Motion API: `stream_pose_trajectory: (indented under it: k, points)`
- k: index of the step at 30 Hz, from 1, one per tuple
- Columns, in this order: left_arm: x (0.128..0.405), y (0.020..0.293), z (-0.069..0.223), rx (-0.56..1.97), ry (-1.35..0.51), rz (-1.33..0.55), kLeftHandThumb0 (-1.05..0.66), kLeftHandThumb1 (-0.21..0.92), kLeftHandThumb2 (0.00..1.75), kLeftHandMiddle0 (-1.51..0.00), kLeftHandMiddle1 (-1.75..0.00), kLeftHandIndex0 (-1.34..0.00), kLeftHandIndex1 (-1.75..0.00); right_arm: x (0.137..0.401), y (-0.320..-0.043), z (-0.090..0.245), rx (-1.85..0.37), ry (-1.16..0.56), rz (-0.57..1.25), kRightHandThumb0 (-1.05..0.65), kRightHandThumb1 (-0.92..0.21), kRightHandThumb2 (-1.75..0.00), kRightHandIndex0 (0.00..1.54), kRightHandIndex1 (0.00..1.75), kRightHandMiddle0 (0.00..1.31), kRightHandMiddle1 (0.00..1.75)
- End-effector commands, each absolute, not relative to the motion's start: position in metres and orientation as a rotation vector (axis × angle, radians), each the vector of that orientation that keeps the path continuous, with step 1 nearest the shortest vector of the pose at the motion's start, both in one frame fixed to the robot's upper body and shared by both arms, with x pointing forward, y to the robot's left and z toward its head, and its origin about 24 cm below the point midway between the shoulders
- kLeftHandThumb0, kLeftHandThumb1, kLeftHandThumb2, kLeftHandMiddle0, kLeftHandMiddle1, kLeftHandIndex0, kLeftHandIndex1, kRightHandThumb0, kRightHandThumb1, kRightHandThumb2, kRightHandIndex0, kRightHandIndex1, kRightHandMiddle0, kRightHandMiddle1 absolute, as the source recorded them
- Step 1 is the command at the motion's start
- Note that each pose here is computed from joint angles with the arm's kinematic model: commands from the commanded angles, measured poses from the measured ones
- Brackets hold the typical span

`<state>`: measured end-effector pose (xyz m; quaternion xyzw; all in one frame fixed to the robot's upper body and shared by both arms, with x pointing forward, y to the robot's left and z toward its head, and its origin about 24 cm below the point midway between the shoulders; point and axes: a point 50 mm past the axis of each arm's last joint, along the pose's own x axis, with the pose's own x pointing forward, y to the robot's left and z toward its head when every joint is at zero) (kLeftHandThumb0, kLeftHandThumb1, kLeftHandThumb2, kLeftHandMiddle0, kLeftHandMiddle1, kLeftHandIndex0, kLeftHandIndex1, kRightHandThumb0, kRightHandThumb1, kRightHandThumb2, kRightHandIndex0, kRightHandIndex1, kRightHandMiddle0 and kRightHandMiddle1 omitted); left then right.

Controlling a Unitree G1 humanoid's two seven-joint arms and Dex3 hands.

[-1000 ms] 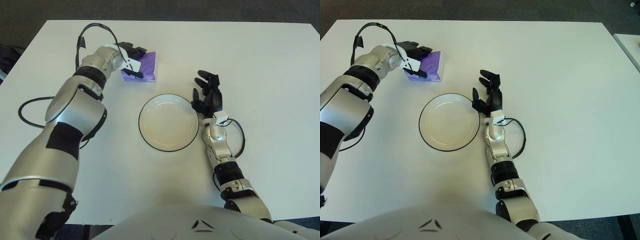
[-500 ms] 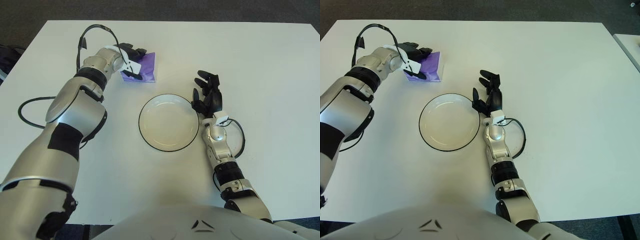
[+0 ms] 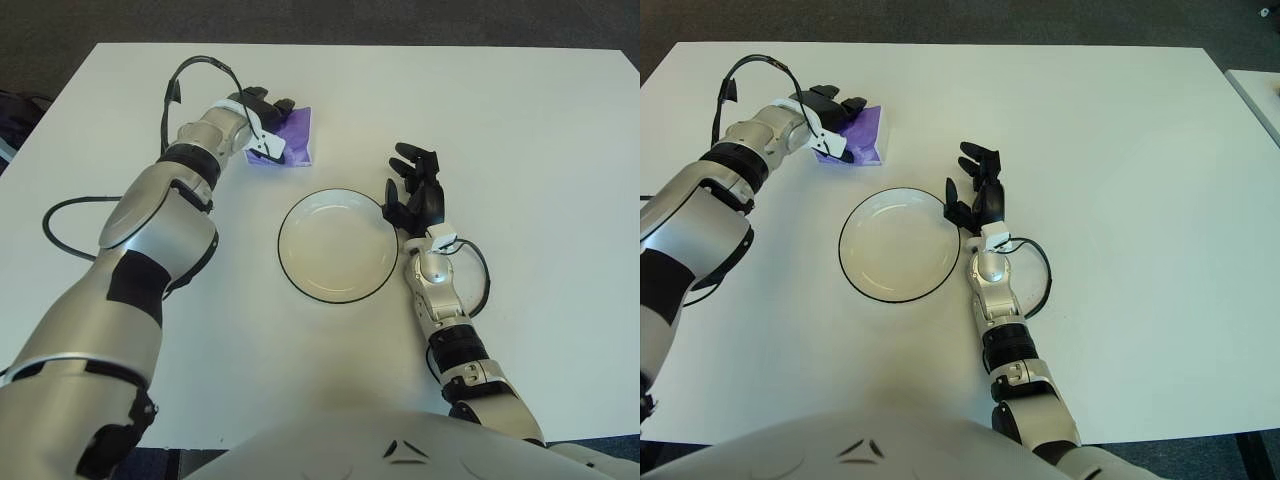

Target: Put the tissue paper into the plate.

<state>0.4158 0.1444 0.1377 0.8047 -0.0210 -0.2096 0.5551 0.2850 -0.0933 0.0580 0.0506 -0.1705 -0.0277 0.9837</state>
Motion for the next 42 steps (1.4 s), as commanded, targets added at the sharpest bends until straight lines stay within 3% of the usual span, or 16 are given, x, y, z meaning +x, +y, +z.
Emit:
stream_pose_trajectory:
  k: [1,3,5,7,8,10,12,13,15,16,19,23,28,33,42]
  points:
    - [0.394,0.159,0.074,1.941,0.115,-0.644,-1.0,0.87,0.06,-0.01,0.0,-0.04,-0.06,0.255,-0.093,0.007,0.107,-0.137,-0.091,-0.37,-0.68,-0.88,0.34,0.81,0.01,1.11]
    - [0.392,0.158,0.068,1.926,0.113,-0.63,-0.97,0.87,0.05,-0.03,-0.01,-0.02,-0.14,0.255,-0.093,0.007,0.11,-0.136,-0.092,-0.35,-0.66,-0.9,0.35,0.81,0.01,1.11]
    - [0.39,0.157,0.065,1.909,0.102,-0.611,-0.93,0.86,0.04,-0.15,-0.09,-0.01,-0.3,0.254,-0.094,0.006,0.112,-0.135,-0.094,-0.35,-0.66,-0.91,0.35,0.81,0.01,1.11]
    - [0.39,0.156,0.063,1.9,0.091,-0.599,-0.86,0.86,0.04,-0.15,-0.68,0.0,-0.73,0.254,-0.094,0.006,0.112,-0.135,-0.094,-0.36,-0.66,-0.91,0.34,0.81,0.01,1.11]
    - [0.389,0.156,0.063,1.898,0.088,-0.596,-0.85,0.86,0.03,-0.13,-0.85,0.0,-0.84,0.254,-0.094,0.006,0.111,-0.135,-0.094,-0.36,-0.66,-0.91,0.34,0.81,0.01,1.11]
    - [0.389,0.156,0.061,1.891,0.07,-0.583,-0.83,0.86,0.03,-0.12,-0.99,0.0,-0.93,0.254,-0.094,0.006,0.111,-0.135,-0.095,-0.36,-0.66,-0.91,0.34,0.81,0.01,1.12]
    - [0.387,0.155,0.059,1.876,0.036,-0.559,-0.79,0.85,0.03,-0.2,-1.32,-0.02,-1.31,0.253,-0.095,0.006,0.109,-0.135,-0.096,-0.37,-0.66,-0.91,0.33,0.81,0.01,1.11]
    - [0.387,0.154,0.059,1.866,0.012,-0.545,-0.76,0.85,0.03,-0.31,-1.48,-0.06,-1.47,0.253,-0.095,0.006,0.109,-0.135,-0.097,-0.37,-0.66,-0.9,0.34,0.81,0.01,1.11]
    - [0.385,0.153,0.058,1.856,-0.035,-0.523,-0.7,0.85,0.04,-0.46,-1.61,-0.14,-1.6,0.253,-0.096,0.006,0.108,-0.135,-0.099,-0.37,-0.67,-0.9,0.34,0.81,0.01,1.11]
    - [0.385,0.153,0.057,1.855,-0.056,-0.515,-0.6,0.75,0.33,-0.55,-1.66,-0.29,-1.58,0.252,-0.096,0.006,0.108,-0.135,-0.1,-0.37,-0.67,-0.9,0.34,0.81,0.01,1.11]
    - [0.38,0.155,0.05,1.871,-0.13,-0.476,-0.48,0.58,0.79,-0.7,-1.72,-0.45,-1.63,0.252,-0.097,0.006,0.104,-0.134,-0.102,-0.37,-0.67,-0.9,0.35,0.82,0.01,1.11]
    - [0.378,0.154,0.051,1.853,-0.209,-0.419,-0.46,0.44,1.11,-0.83,-1.74,-0.52,-1.72,0.252,-0.097,0.006,0.096,-0.132,-0.105,-0.38,-0.68,-0.89,0.35,0.82,0.01,1.12]
    - [0.376,0.154,0.053,1.73,-0.28,-0.314,-0.46,0.35,1.26,-1.0,-1.75,-0.58,-1.74,0.251,-0.098,0.005,0.091,-0.128,-0.107,-0.38,-0.68,-0.88,0.36,0.83,0.01,1.12]
    - [0.377,0.157,0.058,1.556,-0.261,-0.204,-0.46,0.33,1.3,-1.1,-1.75,-0.6,-1.75,0.251,-0.099,0.005,0.09,-0.125,-0.107,-0.38,-0.68,-0.87,0.35,0.82,0.01,1.12]
    - [0.38,0.162,0.065,1.454,-0.24,-0.154,-0.46,0.32,1.3,-1.15,-1.75,-0.6,-1.75,0.251,-0.1,0.004,0.087,-0.121,-0.108,-0.36,-0.66,-0.89,0.35,0.81,0.02,1.12]
